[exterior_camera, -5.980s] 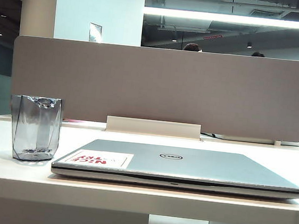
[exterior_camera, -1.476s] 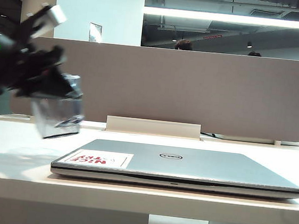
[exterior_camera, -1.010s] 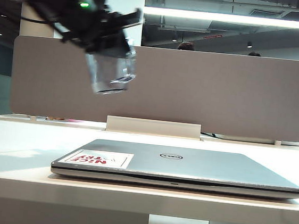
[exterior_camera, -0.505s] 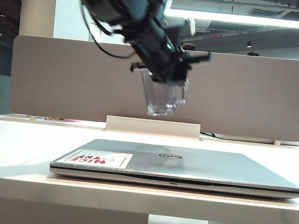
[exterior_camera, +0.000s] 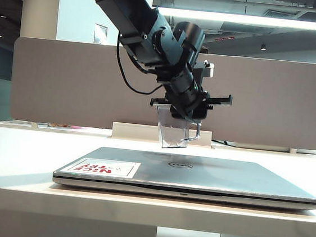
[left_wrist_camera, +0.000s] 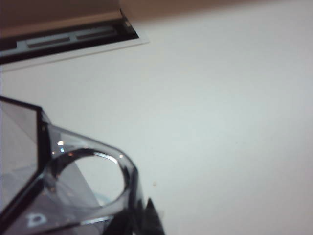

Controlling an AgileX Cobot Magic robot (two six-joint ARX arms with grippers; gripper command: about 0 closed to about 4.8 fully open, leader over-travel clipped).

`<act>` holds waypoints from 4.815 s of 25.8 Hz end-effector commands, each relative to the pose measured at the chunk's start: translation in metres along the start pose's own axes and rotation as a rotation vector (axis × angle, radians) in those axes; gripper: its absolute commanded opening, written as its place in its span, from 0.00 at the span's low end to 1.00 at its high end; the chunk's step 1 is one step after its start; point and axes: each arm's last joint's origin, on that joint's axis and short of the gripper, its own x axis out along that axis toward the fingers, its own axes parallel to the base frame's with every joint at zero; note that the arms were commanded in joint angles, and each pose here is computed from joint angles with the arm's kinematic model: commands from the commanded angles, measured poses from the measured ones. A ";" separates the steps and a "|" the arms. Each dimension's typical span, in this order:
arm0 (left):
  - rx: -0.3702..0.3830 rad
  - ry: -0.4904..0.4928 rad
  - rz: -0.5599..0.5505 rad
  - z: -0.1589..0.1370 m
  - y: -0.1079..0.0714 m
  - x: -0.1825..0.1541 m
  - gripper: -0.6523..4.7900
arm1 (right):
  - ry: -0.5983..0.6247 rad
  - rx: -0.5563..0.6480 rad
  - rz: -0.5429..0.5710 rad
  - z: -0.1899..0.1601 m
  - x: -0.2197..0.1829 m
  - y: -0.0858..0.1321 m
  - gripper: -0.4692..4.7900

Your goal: Pick up the water cup and place it on the side of the laptop away from you.

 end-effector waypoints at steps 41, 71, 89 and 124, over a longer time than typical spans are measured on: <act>-0.006 0.394 -0.098 0.014 -0.002 -0.057 0.34 | 0.002 0.001 0.017 -0.002 0.000 0.000 0.07; 0.086 0.053 0.085 0.058 0.108 -0.287 0.15 | 0.000 -0.007 -0.010 -0.001 0.000 -0.001 0.07; -0.135 -0.227 0.267 -0.138 0.125 -0.361 0.15 | 0.000 -0.007 -0.011 -0.001 0.000 -0.001 0.07; -0.150 -0.463 0.402 -0.197 0.155 -0.396 0.15 | 0.000 -0.007 -0.011 -0.001 0.000 -0.001 0.07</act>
